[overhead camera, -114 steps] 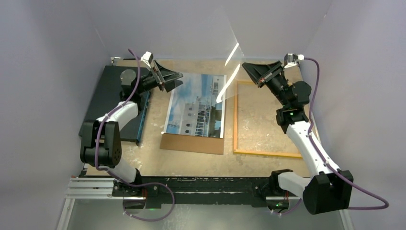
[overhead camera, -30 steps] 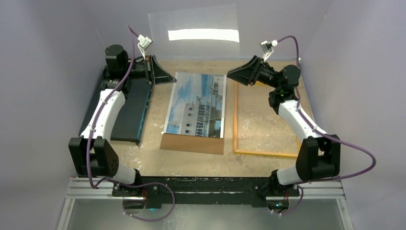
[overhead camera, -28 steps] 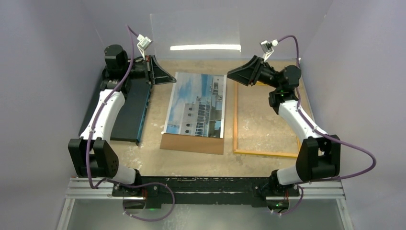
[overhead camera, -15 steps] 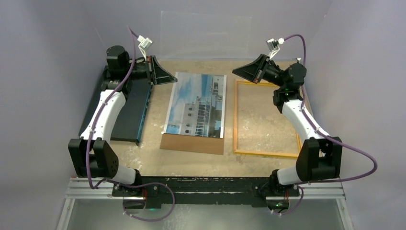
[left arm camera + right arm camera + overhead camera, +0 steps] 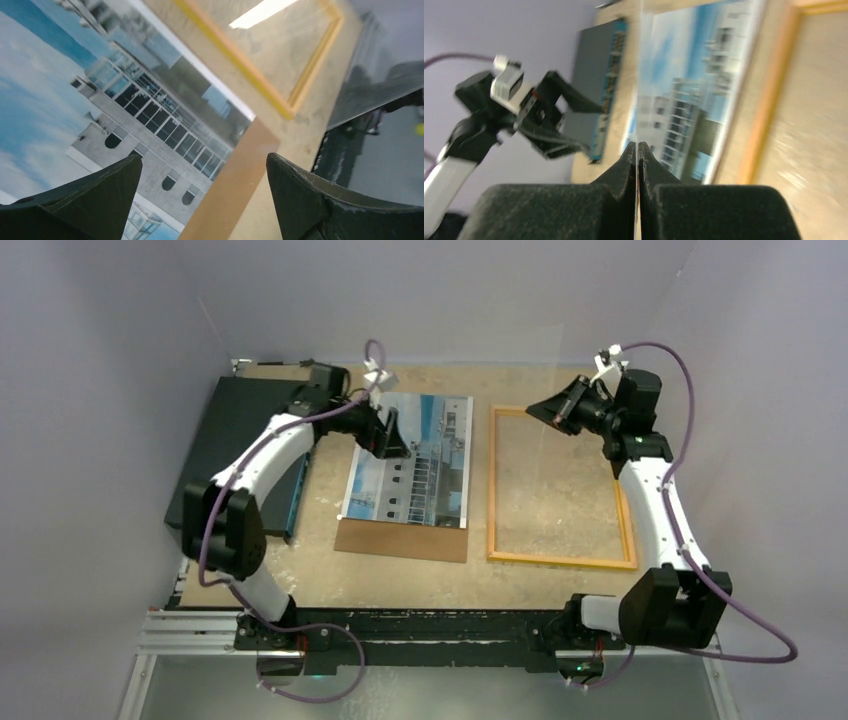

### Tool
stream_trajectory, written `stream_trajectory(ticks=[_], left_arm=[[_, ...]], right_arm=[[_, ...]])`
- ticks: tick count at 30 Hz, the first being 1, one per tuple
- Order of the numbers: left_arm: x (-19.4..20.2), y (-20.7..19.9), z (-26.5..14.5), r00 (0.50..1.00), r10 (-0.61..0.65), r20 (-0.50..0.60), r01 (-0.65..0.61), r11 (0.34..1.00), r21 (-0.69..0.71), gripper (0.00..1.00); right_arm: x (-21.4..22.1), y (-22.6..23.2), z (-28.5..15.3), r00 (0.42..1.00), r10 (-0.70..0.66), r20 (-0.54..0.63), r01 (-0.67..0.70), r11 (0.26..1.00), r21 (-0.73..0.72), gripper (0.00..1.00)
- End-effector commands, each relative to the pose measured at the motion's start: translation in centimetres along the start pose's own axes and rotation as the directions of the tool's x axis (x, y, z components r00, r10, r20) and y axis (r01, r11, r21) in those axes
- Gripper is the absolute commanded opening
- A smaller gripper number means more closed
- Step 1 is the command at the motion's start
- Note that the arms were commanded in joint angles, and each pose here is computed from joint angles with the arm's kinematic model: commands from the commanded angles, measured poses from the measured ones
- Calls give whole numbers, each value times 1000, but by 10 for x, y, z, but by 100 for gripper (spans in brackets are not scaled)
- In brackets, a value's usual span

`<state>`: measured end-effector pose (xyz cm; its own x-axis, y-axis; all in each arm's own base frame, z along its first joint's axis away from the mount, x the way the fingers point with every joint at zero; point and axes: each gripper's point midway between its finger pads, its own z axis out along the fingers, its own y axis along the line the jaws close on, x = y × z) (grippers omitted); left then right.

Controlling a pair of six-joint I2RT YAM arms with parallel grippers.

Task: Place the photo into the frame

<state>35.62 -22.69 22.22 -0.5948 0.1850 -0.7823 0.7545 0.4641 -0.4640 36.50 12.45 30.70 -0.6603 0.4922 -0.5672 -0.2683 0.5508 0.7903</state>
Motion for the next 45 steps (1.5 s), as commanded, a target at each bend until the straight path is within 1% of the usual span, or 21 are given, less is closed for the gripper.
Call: stream_trajectory(ticks=[1,3,5,7,8,12,14,18,21,24,28,33,37,42,44,45], left_arm=[[42,33,41,963,130,-237,-163,979,-122,95],[44,33,64,957,146,-252,-182,975,-125,96],[43,27,88,950,183,-253,-219,968,-122,97],[42,17,113,948,197,-249,-229,968,-107,98],[44,10,126,949,199,-245,-227,970,-91,98],[47,-7,177,960,188,-208,-201,978,-46,99],[47,-12,199,967,170,-189,-180,983,-35,99],[50,-10,237,974,138,-180,-150,987,-55,90],[62,-9,262,972,126,-196,-141,988,-65,84],[70,-4,278,973,118,-199,-136,987,-82,80],[76,4,292,975,101,-198,-122,988,-99,77],[91,22,296,968,99,-231,-139,977,-164,69],[103,46,281,951,107,-291,-191,941,-279,54],[119,77,256,929,89,-359,-244,877,-413,28],[125,85,250,925,72,-372,-243,865,-439,21],[127,88,247,927,61,-371,-237,862,-449,20]], right_arm=[[-10,-45,-58,987,-66,143,4,919,394,0],[-29,-44,-84,960,-123,253,-19,869,494,0],[-42,-40,-106,935,-165,315,-44,825,564,0],[-52,-32,-123,907,-201,370,-66,800,596,0],[-53,-30,-128,899,-211,384,-71,794,603,0],[-47,-37,-132,898,-210,386,-84,781,619,0],[-48,-42,-142,888,-234,395,-98,744,661,0],[-53,-46,-173,841,-282,462,-175,666,725,0],[-47,-60,-179,839,-290,460,-199,623,756,0],[-50,-59,-183,838,-317,444,-184,601,778,0],[-55,-54,-180,840,-325,434,-166,608,776,0],[-54,-58,-168,854,-307,420,-148,631,761,0],[-53,-55,-152,871,-286,401,-110,681,724,0],[-51,-50,-137,886,-260,383,-78,733,676,0],[-53,-50,-134,885,-262,385,-72,740,669,0],[-54,-49,-132,883,-267,386,-63,747,662,0]])
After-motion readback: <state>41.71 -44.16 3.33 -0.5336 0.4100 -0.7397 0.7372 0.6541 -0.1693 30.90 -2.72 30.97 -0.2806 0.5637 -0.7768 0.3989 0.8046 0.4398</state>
